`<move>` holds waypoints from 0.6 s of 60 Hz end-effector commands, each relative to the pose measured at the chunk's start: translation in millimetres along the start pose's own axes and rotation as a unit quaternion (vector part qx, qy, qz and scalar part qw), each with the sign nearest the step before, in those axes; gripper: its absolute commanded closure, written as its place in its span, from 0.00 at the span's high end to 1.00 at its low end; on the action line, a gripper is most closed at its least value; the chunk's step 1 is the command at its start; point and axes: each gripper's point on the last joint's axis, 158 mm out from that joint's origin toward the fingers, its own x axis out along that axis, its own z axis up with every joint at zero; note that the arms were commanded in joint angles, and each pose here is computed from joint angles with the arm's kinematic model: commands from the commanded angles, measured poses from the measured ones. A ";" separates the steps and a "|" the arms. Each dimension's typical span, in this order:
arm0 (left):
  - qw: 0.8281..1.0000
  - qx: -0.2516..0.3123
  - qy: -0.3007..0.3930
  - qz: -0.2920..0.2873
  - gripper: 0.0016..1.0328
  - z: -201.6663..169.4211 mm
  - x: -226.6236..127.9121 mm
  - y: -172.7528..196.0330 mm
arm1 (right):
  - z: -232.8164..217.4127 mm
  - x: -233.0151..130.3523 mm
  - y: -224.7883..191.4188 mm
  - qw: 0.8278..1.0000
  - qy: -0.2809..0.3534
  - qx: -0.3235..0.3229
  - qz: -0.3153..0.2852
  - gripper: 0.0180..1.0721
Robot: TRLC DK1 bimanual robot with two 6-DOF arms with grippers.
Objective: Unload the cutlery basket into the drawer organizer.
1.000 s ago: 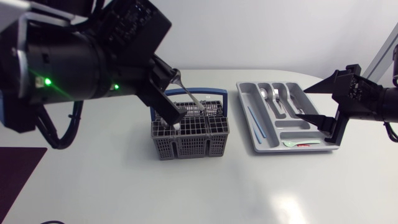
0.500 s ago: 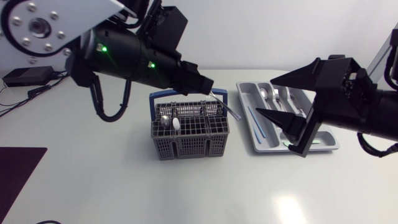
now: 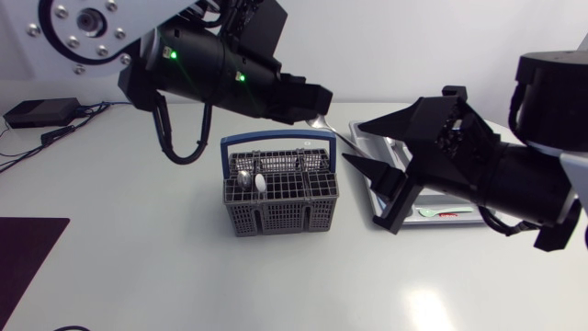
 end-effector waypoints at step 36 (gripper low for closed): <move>1.000 -0.016 0.004 -0.016 0.10 3.9 14.3 -10.3 | -3.2 34.1 -1.8 1.000 0.010 0.009 -0.027 0.37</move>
